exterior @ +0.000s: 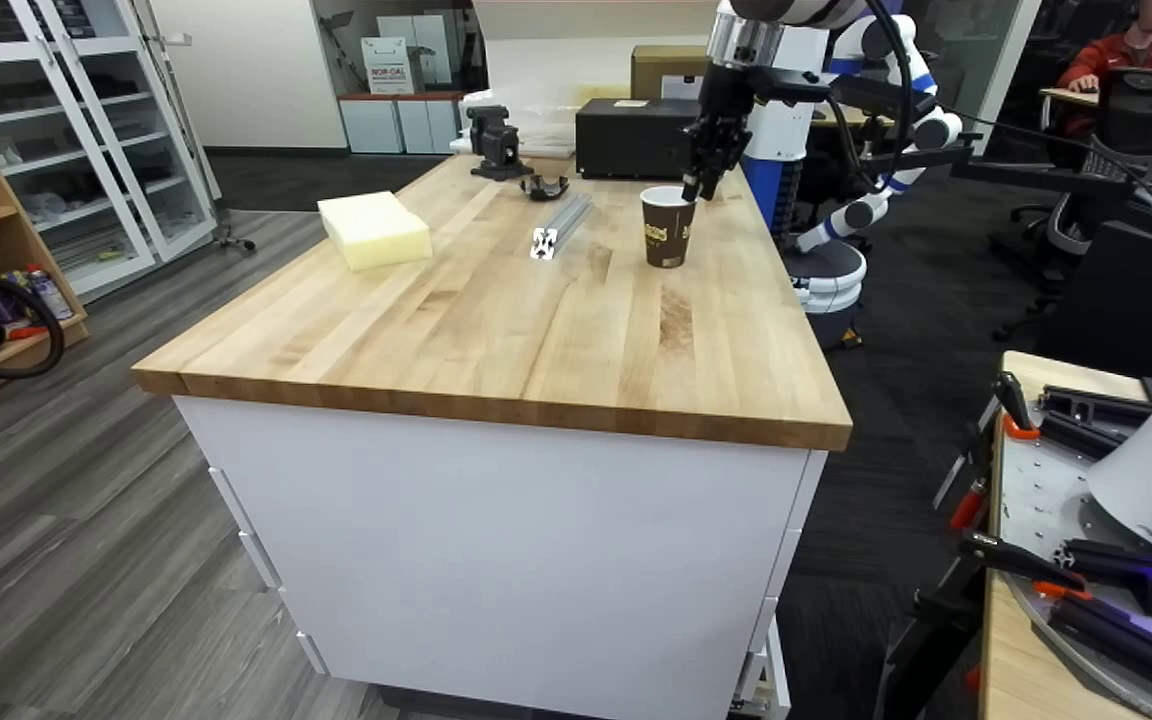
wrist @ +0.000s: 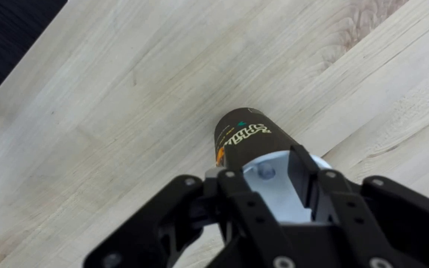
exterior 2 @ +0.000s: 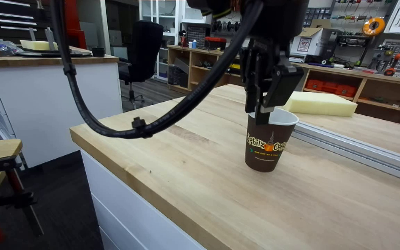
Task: Pick up the marker from the cup and put it on the table
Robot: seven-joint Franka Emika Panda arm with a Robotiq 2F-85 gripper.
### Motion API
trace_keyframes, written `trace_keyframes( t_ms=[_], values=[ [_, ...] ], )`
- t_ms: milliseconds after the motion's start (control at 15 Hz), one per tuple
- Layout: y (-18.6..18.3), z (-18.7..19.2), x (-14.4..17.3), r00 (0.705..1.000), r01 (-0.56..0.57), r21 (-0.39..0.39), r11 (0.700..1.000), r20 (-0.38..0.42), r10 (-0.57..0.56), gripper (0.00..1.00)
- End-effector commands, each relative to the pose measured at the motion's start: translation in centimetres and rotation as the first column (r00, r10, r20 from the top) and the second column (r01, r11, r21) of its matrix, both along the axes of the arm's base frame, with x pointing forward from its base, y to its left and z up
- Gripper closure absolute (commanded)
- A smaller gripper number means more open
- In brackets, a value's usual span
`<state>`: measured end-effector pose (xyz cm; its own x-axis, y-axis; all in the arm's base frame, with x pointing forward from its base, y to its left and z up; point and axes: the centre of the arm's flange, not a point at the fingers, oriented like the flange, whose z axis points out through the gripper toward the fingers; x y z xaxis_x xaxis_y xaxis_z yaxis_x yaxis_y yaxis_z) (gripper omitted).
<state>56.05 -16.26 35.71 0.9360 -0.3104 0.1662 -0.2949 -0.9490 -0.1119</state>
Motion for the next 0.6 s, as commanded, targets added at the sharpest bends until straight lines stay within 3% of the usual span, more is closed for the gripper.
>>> trace_keyframes(
  t_ms=[0,67,133,467,533],
  values=[
    [-0.63,1.16,-0.09,1.000,-0.002,-0.027,1.000,0.022,0.003,0.58],
    [-0.67,1.22,-0.05,1.000,-0.004,-0.029,1.000,0.024,0.005,0.85],
    [-0.69,1.28,-0.02,1.000,-0.005,-0.030,1.000,0.025,0.006,0.84],
    [-0.82,1.59,0.00,1.000,-0.008,-0.037,0.999,0.026,0.009,1.00],
    [-0.85,1.68,0.02,1.000,-0.008,-0.039,0.999,0.027,0.009,0.95]
  ],
)
